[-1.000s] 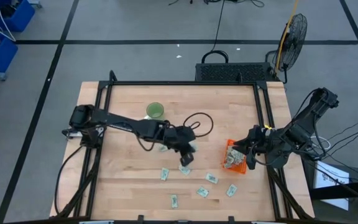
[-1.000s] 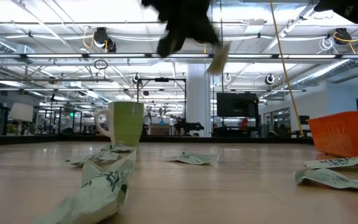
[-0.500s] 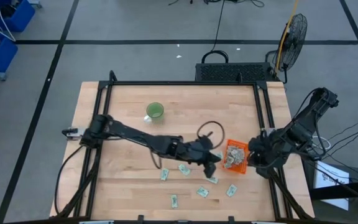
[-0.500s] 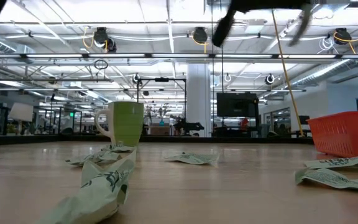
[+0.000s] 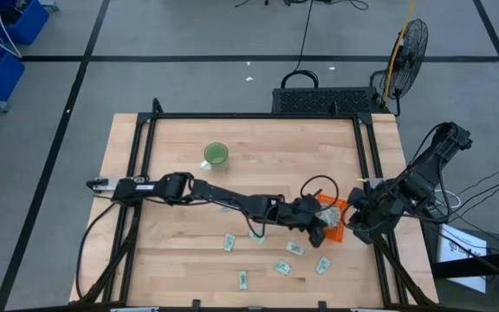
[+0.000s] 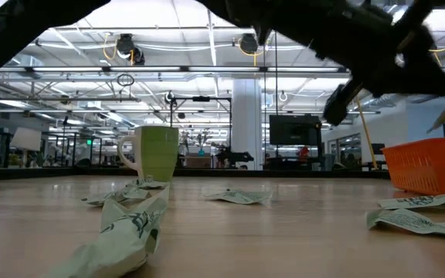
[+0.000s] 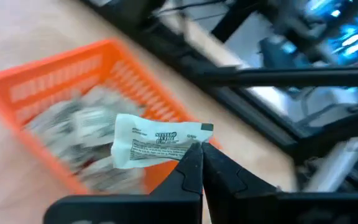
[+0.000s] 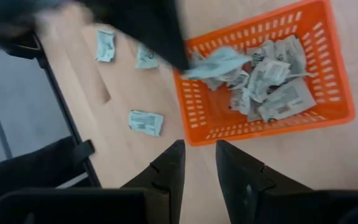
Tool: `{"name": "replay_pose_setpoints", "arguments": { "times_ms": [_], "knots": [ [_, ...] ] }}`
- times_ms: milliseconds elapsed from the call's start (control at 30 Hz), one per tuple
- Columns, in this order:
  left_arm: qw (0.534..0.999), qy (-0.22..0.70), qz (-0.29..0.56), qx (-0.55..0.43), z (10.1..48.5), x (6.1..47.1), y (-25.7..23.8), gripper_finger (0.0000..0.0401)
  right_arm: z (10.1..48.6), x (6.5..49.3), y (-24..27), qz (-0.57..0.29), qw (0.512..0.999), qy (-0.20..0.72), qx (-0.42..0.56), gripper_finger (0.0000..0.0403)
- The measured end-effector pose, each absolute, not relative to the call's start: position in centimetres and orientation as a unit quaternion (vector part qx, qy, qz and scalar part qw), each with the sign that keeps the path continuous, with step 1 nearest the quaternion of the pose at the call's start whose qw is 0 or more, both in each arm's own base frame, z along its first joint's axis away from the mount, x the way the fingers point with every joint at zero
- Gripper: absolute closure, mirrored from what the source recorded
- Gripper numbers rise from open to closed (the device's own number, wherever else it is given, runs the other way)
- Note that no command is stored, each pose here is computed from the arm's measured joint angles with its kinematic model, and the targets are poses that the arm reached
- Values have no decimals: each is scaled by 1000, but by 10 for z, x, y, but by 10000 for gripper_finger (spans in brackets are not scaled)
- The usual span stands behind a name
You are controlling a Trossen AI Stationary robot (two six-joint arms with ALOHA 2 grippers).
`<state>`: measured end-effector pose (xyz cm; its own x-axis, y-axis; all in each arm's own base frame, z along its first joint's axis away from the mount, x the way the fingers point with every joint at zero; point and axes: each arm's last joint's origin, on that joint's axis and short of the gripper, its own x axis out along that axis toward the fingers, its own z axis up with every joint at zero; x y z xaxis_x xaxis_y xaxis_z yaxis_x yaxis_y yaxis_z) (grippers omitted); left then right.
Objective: Pick and place Stevia / Truvia into bins
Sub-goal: Put the stevia packet into the orange basket
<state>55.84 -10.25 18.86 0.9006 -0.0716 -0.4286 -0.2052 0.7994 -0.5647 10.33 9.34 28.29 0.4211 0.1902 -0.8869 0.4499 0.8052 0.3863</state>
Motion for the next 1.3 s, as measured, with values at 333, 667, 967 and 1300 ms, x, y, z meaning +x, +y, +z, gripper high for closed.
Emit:
{"name": "replay_pose_setpoints", "arguments": {
  "times_ms": [333,667,967,1300],
  "knots": [
    [914,247,17,-320,181,562,-76,347,286,109,99,-44,803,514,298,316],
    [887,286,-122,-340,202,555,-81,321,286,111,101,-26,814,508,280,316],
    [866,392,-155,-268,272,506,-56,352,246,136,122,101,882,384,255,306],
    [909,383,-16,-161,343,454,-35,392,198,152,124,179,924,250,229,246]
  ]
}}
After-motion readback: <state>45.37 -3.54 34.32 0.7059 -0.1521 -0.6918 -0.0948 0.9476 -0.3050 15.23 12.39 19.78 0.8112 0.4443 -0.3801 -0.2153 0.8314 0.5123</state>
